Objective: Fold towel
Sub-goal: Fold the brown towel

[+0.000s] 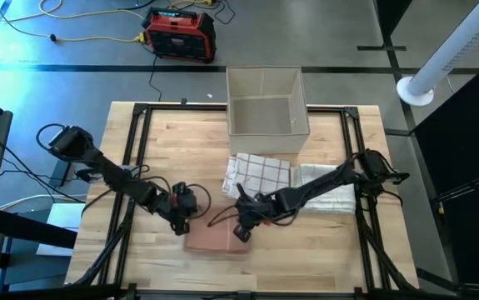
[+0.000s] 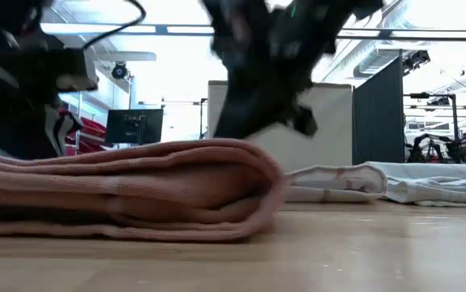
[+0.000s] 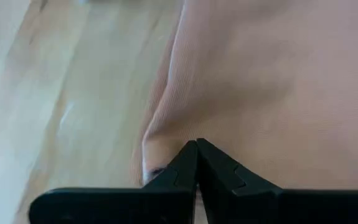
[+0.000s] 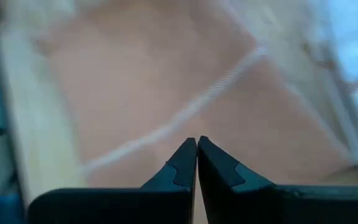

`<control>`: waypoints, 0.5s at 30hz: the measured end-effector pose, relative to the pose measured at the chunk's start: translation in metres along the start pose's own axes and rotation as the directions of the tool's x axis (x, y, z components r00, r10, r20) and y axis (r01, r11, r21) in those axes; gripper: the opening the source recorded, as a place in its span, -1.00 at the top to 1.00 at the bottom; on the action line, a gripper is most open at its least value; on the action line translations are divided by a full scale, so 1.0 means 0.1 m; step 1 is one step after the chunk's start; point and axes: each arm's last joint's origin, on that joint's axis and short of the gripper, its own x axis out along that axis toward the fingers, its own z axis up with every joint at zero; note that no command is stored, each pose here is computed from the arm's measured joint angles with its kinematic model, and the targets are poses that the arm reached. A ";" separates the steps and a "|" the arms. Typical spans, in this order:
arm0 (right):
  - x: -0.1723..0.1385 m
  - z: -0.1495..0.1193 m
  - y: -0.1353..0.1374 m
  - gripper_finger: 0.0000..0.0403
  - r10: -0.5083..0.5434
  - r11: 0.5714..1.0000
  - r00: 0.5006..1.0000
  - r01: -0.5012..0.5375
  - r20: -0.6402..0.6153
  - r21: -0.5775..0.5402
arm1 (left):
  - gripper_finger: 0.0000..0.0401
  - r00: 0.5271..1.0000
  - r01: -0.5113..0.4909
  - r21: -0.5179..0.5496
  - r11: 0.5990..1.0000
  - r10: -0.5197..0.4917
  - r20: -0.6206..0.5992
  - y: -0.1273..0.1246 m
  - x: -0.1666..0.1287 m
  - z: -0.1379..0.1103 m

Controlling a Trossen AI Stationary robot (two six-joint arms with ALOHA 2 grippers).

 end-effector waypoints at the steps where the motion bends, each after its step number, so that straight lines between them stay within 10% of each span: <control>1: 0.05 0.00 -0.06 1.00 -0.023 1.000 0.999 0.023 -0.023 0.008 | 1.00 1.000 -0.005 -0.010 1.000 0.005 -0.009 0.03 0.03 -0.02; 15: -0.27 0.16 -0.22 1.00 -0.092 0.993 0.992 0.098 -0.088 0.065 | 1.00 1.000 0.016 -0.010 1.000 -0.016 0.007 0.06 -0.41 0.22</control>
